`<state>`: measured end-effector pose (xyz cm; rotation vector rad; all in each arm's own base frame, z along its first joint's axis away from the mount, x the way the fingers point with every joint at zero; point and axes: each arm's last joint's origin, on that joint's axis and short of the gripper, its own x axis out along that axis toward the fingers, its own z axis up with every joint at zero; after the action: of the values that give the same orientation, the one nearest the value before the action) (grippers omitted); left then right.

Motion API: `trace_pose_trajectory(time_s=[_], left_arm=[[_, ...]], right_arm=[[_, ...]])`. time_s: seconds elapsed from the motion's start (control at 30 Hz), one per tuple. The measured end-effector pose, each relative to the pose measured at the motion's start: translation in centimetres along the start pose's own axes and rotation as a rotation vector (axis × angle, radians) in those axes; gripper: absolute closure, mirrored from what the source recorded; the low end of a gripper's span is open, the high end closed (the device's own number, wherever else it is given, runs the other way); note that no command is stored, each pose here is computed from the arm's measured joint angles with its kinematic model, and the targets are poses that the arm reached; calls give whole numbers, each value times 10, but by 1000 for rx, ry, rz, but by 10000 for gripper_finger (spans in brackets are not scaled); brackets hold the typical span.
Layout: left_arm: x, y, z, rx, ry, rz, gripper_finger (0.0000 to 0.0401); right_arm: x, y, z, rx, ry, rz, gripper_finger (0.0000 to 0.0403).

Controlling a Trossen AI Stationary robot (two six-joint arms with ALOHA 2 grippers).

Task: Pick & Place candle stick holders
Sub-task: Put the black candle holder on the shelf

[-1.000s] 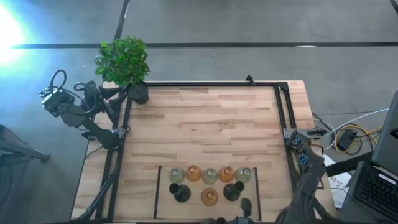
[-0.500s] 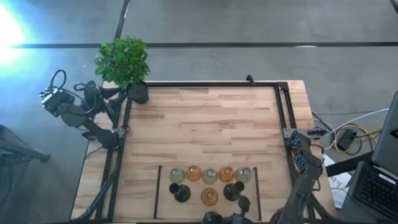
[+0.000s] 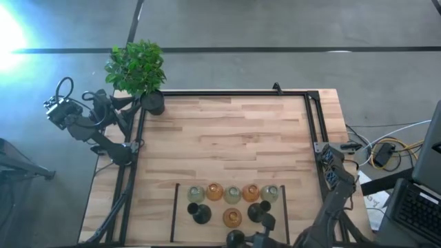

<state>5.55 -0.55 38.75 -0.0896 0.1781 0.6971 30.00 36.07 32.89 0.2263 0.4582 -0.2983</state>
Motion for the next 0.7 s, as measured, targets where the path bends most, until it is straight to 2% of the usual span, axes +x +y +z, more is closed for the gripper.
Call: trace_pose_trajectory(time_s=[0.7], left_arm=[[0,0,0,0,0,0,210]], right_arm=[[20,-6,-3,41,25,-38,395]])
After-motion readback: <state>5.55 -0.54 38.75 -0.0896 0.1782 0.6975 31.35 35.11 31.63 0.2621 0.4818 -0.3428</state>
